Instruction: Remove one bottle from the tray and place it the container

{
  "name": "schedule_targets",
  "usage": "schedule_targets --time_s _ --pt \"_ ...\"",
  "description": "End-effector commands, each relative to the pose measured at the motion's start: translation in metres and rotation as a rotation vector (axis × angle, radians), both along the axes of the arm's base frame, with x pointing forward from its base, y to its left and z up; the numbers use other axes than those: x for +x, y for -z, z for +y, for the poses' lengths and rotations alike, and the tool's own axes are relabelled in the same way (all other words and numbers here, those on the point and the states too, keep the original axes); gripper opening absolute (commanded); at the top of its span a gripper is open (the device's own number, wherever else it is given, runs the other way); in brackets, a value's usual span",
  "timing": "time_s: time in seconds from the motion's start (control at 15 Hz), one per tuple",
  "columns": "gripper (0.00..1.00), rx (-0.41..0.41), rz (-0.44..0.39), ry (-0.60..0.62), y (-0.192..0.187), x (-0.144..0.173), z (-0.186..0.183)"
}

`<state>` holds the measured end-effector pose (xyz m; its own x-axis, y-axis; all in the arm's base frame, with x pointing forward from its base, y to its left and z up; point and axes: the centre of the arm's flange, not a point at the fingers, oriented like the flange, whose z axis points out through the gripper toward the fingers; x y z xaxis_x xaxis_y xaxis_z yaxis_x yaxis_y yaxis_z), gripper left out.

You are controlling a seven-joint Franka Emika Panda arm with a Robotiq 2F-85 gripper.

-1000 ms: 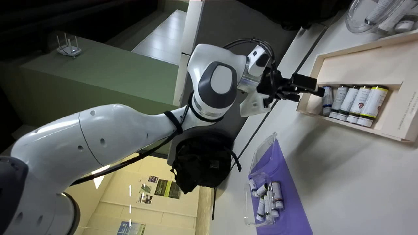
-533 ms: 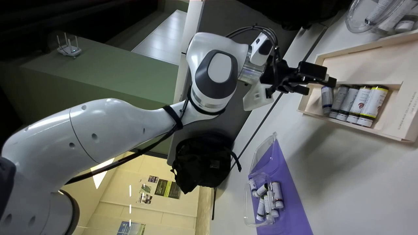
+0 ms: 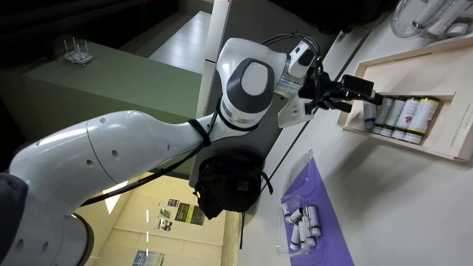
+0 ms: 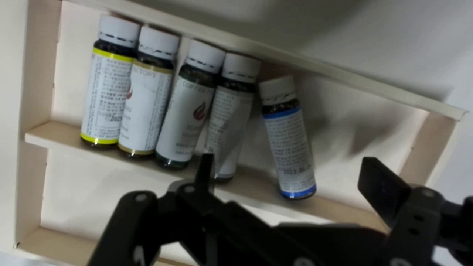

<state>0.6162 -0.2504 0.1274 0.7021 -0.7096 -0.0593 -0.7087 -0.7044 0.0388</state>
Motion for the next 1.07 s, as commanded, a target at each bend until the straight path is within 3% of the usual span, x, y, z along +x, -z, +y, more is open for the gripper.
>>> schedule_targets --time_s 0.0,0.07,0.13,0.27,0.6,0.87,1.0 --pt "1.00 0.036 -0.012 -0.006 0.002 0.010 0.002" --pt "1.00 0.039 -0.016 -0.009 0.004 0.011 0.004" --pt "0.75 0.045 -0.017 -0.011 0.007 0.012 0.005" --pt "0.67 0.051 -0.016 -0.016 0.012 0.012 0.007" --pt "0.31 0.062 -0.010 -0.025 0.020 0.013 0.008" --pt "0.03 0.071 -0.032 -0.021 -0.005 0.016 0.011" --pt "0.07 0.072 -0.058 -0.032 -0.027 0.014 0.013"
